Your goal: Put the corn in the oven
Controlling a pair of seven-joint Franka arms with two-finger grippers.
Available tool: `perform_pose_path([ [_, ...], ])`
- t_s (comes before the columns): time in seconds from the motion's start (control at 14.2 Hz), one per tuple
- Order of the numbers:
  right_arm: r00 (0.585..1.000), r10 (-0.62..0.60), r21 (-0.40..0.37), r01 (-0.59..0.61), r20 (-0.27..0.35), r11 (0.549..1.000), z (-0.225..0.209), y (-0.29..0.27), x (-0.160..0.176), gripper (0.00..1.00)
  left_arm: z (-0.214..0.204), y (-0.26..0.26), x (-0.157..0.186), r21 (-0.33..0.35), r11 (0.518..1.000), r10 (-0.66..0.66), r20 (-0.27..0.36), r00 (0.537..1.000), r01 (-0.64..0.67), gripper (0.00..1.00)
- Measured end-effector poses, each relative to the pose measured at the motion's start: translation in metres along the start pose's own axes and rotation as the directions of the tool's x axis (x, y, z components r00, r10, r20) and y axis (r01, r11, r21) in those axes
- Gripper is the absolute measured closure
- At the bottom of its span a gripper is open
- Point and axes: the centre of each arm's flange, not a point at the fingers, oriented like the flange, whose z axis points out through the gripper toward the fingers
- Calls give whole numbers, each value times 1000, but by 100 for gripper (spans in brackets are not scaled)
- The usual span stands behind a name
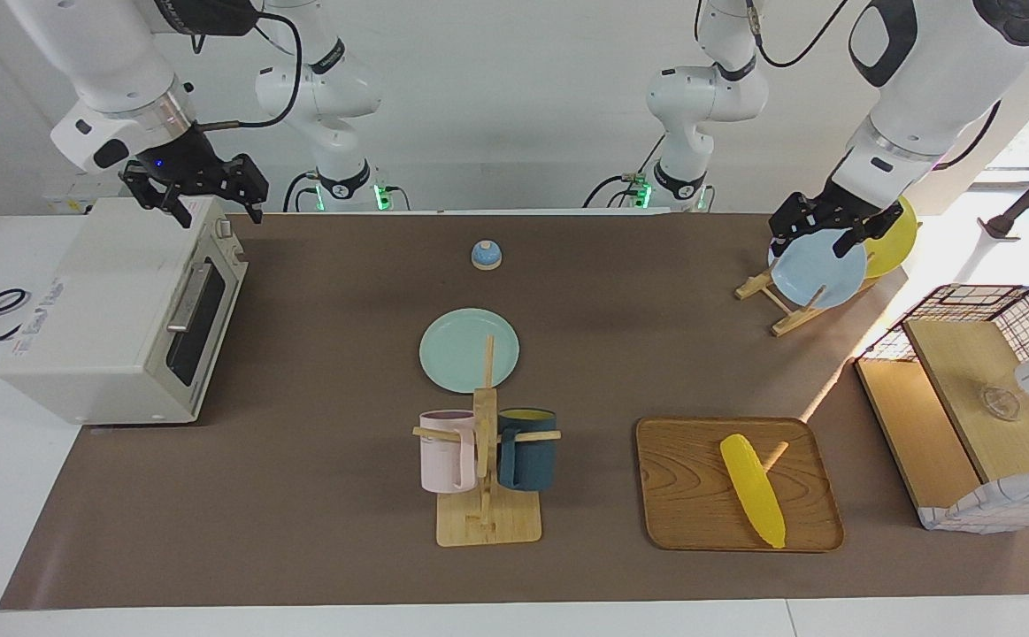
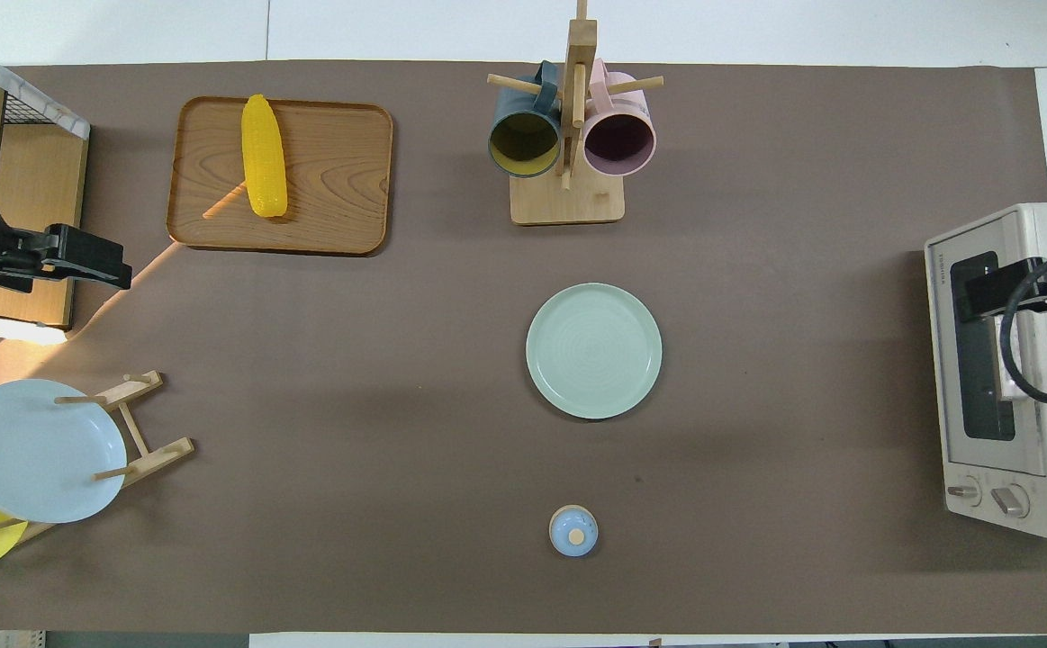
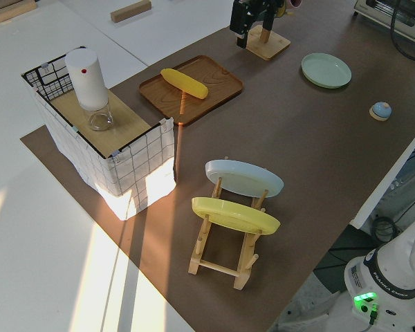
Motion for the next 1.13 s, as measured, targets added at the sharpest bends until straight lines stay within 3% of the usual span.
perform_pose_path([
  [0.42,1000,1,-1,-1,-17,1000,0,1,2,0,0,1,0,0,1000,1,-4,1000,-1,0],
  [0.64,1000,7,0,-7,-14,1000,10,6,4,4,-5,2,6,-2,1000,-2,-58,998,2,0],
  [0.78,999,32,4,-32,-17,999,28,20,3,26,0,3,12,-2,1000,-1,-72,997,1,0],
  [0.92,995,78,6,-77,-58,997,55,45,-2,53,25,4,30,0,1000,-1,-44,999,1,0],
  [1.13,983,159,-3,-160,-87,987,101,91,-17,88,86,10,93,3,1000,5,-12,1000,-5,0],
])
